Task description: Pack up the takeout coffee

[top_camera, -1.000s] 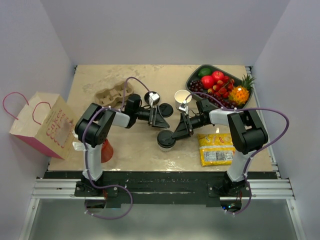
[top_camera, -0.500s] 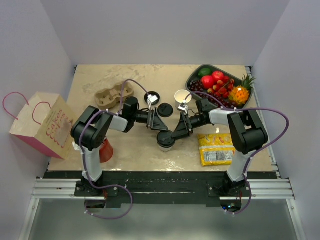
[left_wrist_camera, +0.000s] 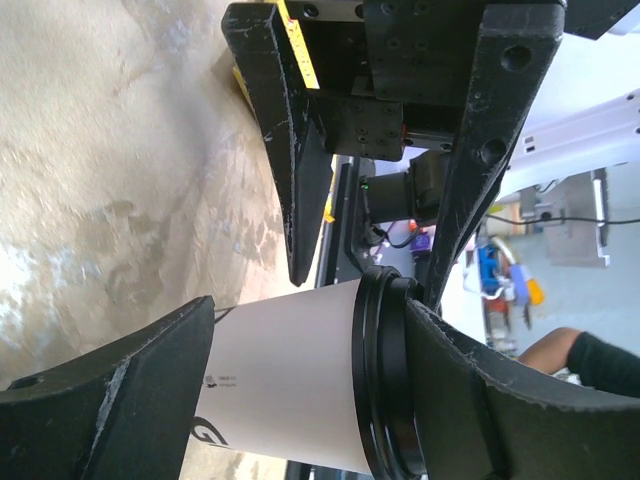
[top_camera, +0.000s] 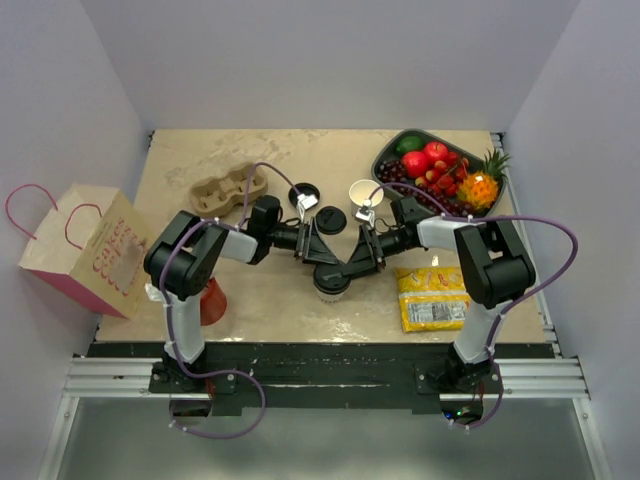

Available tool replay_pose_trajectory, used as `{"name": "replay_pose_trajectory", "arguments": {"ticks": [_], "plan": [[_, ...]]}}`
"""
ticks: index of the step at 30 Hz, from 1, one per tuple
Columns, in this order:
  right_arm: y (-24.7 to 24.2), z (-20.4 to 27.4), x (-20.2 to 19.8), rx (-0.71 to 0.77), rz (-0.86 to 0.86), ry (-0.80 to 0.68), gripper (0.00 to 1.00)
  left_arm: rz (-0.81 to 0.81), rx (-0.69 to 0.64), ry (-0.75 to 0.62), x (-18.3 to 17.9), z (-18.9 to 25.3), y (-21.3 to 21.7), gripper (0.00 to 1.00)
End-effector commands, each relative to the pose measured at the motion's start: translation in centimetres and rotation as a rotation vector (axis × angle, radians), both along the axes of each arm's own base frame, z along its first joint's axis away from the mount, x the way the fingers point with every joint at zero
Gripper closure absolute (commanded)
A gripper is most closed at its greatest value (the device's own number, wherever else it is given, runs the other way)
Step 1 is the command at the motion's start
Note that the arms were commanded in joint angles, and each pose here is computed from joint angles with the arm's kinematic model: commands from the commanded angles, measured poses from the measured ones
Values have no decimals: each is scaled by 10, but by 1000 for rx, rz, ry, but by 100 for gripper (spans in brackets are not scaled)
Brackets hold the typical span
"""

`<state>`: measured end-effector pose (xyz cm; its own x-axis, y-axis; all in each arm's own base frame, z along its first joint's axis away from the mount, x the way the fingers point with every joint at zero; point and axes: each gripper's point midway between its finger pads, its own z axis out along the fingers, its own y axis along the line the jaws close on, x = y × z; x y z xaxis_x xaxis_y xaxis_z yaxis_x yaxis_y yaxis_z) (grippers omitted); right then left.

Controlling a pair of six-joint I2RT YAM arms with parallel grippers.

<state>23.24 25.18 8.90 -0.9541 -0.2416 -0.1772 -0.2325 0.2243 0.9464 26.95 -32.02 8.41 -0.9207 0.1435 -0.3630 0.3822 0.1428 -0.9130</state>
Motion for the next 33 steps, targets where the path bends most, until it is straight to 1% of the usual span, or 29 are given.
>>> {"name": "replay_pose_trajectory", "arguments": {"ticks": [1, 5, 10, 11, 12, 14, 16, 17, 18, 21, 26, 28, 29, 33], "plan": [[-7, -46, 12, -181, -33, -134, 36, 111, 152, 141, -14, -66, 13, 23], [-3, -48, 11, -180, -24, -136, 36, 127, 188, 194, -23, -81, 18, 24], [1, -48, 12, -183, -16, -140, 36, 151, 249, 240, -21, -99, 20, 26], [1, -46, 13, -181, -16, -144, 36, 144, 240, 222, -17, -96, 18, 26], [2, -45, 15, -182, -16, -152, 36, 123, 229, 168, -15, -93, 16, 26], [1, -41, 16, -184, -12, -168, 36, 92, 194, 105, -6, -78, 10, 24], [3, -31, 17, -158, -2, -190, 35, 73, 122, 37, -1, -50, 4, 21], [4, -22, 20, -142, -5, -217, 34, 73, 72, -31, 5, -35, 0, 20], [5, -15, 23, -130, -5, -237, 34, 71, 45, -60, 7, -20, -2, 19], [9, 8, 30, -90, -12, -311, 31, 59, -14, -120, 12, 6, -7, 18], [10, 29, 37, -85, 8, -376, 24, 65, -27, -175, 15, 22, -3, 16], [7, 30, 35, -103, 16, -368, 21, 72, -18, -179, 16, 22, 1, 16], [7, 32, 39, -104, 26, -405, 21, 80, -19, -198, 19, 25, 3, 16], [8, 35, 42, -100, 34, -409, 20, 83, -20, -249, 26, 36, 6, 15]]}}
